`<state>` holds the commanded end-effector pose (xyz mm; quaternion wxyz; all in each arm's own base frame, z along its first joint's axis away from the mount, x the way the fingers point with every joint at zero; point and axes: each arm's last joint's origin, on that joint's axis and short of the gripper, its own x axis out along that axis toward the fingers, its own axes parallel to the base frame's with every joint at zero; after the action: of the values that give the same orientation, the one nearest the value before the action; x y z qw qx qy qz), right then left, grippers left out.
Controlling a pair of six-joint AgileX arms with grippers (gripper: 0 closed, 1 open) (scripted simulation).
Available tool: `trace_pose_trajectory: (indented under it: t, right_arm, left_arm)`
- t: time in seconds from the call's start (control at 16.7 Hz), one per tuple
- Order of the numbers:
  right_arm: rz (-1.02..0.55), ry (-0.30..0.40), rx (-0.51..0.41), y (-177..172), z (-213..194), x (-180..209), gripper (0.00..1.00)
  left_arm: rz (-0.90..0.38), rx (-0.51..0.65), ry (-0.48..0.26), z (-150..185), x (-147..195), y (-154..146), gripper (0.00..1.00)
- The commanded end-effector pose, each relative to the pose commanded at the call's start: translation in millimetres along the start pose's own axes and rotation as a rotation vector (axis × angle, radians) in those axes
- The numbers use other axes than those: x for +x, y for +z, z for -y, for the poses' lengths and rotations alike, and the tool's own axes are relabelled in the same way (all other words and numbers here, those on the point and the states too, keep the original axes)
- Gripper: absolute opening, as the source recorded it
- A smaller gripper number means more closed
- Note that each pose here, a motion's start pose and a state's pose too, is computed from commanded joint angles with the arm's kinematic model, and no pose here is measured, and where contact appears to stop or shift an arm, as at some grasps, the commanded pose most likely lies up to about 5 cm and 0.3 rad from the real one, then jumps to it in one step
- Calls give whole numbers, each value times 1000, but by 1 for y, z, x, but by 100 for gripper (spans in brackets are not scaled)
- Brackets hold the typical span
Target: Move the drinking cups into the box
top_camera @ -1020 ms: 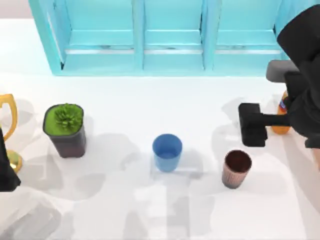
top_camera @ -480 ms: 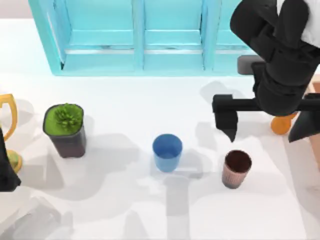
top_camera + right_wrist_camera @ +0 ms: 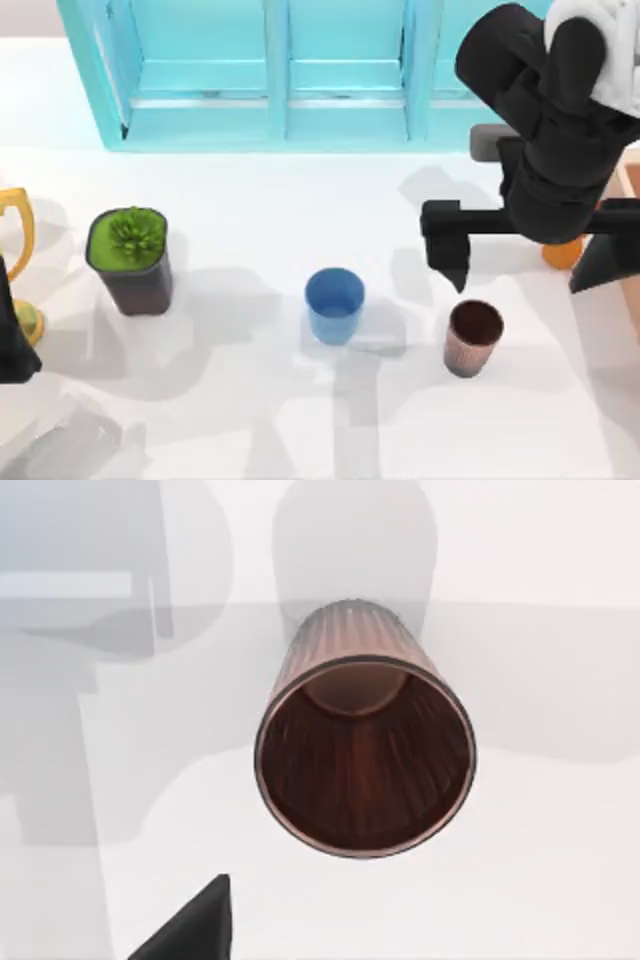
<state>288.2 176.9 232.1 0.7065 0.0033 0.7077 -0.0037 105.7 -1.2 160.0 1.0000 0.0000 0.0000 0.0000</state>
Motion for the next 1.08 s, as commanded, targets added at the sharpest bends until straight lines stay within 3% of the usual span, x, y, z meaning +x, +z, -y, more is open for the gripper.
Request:
trace_pose_trajectory:
  t: [0.48, 0.78, 1.08]
  right_arm:
    - [1, 1, 0, -1, 0, 76, 100]
    - [0, 0, 0, -2, 1, 83, 100]
    - [0, 0, 0, -2, 1, 83, 62]
  left_arm:
    - [0, 0, 0, 0, 0, 0, 100]
    - [0, 0, 0, 0, 0, 0, 100]
    - [0, 0, 0, 0, 0, 0, 100]
